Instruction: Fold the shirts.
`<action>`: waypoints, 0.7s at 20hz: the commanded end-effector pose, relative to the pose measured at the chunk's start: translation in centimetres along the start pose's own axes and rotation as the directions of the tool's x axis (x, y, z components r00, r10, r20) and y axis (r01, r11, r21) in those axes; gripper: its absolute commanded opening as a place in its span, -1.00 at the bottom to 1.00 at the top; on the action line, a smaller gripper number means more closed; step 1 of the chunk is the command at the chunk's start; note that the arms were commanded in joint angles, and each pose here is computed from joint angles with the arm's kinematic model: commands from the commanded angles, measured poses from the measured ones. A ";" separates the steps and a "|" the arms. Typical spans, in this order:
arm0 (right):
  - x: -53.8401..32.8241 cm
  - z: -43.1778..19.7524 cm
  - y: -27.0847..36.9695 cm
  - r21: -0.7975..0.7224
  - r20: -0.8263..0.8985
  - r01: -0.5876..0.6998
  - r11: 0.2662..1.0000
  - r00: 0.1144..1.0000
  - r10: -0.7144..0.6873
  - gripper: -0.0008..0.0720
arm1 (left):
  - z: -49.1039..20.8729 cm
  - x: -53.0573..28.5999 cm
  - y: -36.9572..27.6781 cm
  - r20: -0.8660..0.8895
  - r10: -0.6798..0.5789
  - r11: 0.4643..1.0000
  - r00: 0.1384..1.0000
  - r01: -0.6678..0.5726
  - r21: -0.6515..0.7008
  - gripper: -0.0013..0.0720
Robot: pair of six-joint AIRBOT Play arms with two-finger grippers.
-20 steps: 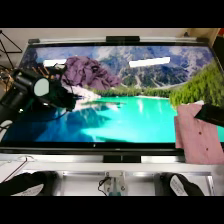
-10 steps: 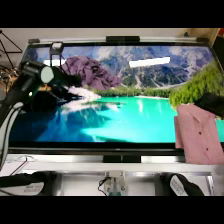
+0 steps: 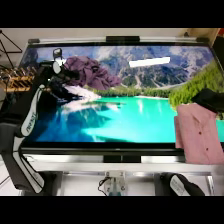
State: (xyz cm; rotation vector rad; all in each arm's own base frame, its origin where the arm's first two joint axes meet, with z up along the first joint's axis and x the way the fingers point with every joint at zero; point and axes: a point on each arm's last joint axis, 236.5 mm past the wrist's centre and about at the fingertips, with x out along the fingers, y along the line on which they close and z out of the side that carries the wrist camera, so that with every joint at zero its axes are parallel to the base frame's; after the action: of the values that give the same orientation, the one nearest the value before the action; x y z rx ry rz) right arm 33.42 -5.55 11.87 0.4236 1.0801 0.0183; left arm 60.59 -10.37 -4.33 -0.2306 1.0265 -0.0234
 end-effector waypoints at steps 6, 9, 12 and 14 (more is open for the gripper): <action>3.4 0.2 1.9 0.033 -0.076 -0.158 0.987 0.984 0.160 0.40 | 2.3 3.2 -1.1 0.109 -0.089 0.992 0.990 0.098 -0.078 -0.80; 3.5 0.1 2.5 -0.009 -0.081 -0.187 0.982 0.979 0.185 0.40 | 5.2 -1.2 -3.3 0.182 -0.125 0.992 0.975 0.126 0.005 -0.81; 2.9 0.3 3.5 -0.066 -0.067 -0.227 0.972 0.973 0.223 0.40 | 9.1 -11.7 -8.7 0.325 -0.219 0.965 0.920 0.155 0.211 -0.81; 1.3 1.2 3.9 -0.149 -0.017 -0.206 0.967 0.978 0.206 0.40 | 10.1 -21.1 -13.3 0.416 -0.311 0.927 0.854 0.176 0.332 -0.81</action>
State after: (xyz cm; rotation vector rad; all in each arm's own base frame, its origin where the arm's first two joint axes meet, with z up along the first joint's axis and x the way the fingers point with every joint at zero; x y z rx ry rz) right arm 35.67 -2.35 10.97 0.4691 1.0794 0.2387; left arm 63.01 -15.74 10.60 -0.2015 0.6715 -0.2233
